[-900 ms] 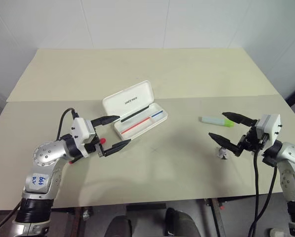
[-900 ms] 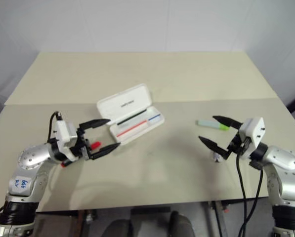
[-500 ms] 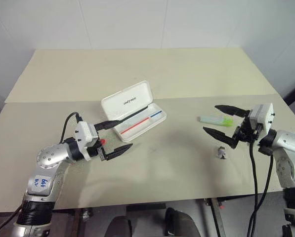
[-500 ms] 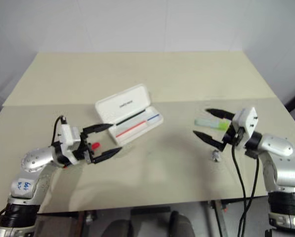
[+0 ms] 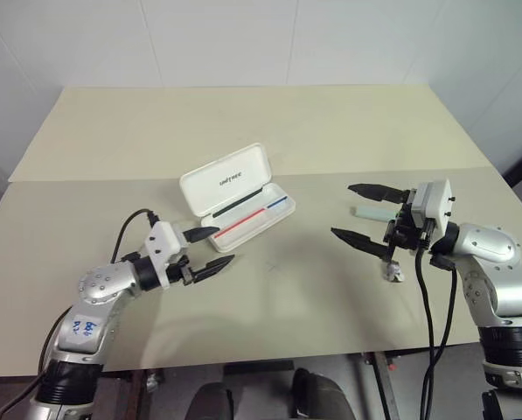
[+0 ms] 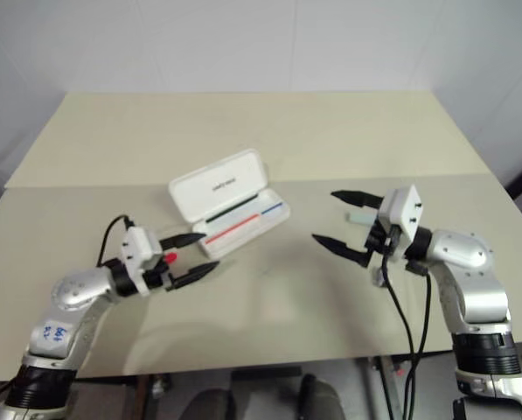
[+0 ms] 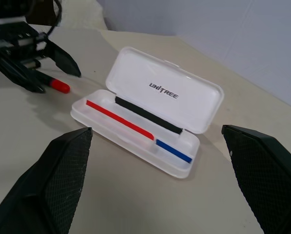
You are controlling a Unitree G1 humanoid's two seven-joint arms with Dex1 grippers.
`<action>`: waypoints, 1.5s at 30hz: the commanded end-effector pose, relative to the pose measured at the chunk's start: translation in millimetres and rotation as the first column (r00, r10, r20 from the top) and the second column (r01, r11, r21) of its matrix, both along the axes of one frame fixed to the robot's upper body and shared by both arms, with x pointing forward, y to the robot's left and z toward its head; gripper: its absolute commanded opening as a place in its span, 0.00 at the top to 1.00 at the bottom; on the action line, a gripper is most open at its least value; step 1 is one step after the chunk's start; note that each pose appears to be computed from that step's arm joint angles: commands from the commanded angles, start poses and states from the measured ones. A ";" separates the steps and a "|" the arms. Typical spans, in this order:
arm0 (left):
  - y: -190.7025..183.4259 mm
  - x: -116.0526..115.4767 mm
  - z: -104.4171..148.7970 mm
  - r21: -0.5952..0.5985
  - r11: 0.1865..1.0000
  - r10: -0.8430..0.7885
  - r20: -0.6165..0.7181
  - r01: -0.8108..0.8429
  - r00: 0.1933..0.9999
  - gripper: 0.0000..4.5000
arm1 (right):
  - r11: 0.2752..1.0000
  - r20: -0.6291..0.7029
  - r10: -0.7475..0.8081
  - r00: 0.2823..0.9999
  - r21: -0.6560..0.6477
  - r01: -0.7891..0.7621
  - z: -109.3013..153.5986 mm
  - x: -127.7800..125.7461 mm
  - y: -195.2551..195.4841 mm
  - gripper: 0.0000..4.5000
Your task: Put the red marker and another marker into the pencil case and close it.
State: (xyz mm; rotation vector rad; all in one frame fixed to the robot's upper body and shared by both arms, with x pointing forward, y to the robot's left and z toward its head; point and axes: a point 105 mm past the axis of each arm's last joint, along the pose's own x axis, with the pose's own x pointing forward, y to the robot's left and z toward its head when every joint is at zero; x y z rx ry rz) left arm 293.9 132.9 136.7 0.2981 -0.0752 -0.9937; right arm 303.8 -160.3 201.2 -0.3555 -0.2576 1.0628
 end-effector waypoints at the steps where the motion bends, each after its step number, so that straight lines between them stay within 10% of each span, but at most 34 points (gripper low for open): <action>1: -5.9 10.8 8.3 0.012 0.999 0.048 0.026 -0.048 0.998 0.28 | 1.000 0.036 0.019 0.999 0.023 -0.020 11.5 -5.7 7.3 0.00; 42: -22.0 36.3 -51.2 0.438 0.898 0.173 -0.261 -0.044 0.950 0.28 | 0.991 0.131 0.101 0.986 0.076 -0.112 30.2 -14.3 35.3 0.00; 45: -28.1 37.8 -56.5 0.442 0.896 0.165 -0.267 -0.031 0.949 0.41 | 0.991 0.144 0.097 0.985 0.073 -0.109 34.2 -14.2 35.0 0.00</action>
